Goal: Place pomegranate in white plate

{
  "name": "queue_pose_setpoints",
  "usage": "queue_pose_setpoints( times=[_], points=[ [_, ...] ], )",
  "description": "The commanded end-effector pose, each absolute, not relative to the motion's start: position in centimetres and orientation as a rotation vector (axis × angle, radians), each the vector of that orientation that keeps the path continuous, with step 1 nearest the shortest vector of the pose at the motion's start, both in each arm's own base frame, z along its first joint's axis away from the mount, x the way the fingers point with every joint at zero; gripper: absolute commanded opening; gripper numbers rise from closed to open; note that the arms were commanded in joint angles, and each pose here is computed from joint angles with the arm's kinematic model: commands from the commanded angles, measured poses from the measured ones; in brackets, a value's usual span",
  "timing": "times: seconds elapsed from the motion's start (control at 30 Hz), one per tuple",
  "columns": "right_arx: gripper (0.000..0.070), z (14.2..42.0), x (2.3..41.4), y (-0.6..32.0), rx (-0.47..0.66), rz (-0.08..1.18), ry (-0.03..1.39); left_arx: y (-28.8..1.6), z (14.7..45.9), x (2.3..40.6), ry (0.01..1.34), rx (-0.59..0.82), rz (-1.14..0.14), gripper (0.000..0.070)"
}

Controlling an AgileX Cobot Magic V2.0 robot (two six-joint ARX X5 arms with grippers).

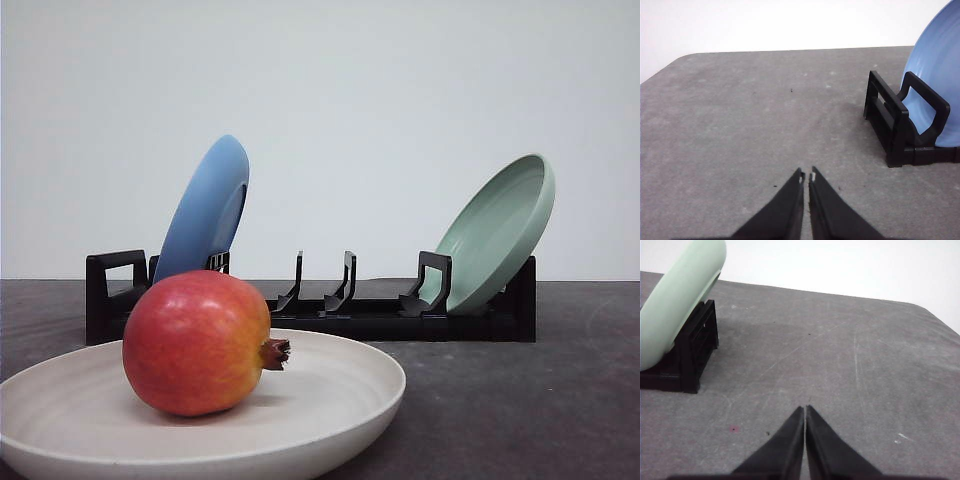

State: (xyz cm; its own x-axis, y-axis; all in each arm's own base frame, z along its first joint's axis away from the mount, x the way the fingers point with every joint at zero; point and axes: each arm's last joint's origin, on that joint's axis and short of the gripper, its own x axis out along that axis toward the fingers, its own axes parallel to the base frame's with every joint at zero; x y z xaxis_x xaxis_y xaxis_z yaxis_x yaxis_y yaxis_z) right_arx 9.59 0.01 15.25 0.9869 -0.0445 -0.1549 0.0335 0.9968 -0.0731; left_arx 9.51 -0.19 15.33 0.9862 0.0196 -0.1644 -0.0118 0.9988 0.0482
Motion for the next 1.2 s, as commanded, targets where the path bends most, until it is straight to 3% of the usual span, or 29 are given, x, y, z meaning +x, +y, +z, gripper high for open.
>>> queue_pose_setpoints(
  times=[0.0, 1.17],
  points=[
    [0.0, 15.19, 9.61, 0.0, -0.078, -0.043, 0.151, -0.17, 14.95, 9.56, 0.177, 0.045, 0.023, 0.0],
    [0.0, 15.19, 9.61, 0.0, -0.078, -0.043, 0.151, -0.17, 14.95, 9.56, 0.177, 0.045, 0.023, 0.0]
  ],
)
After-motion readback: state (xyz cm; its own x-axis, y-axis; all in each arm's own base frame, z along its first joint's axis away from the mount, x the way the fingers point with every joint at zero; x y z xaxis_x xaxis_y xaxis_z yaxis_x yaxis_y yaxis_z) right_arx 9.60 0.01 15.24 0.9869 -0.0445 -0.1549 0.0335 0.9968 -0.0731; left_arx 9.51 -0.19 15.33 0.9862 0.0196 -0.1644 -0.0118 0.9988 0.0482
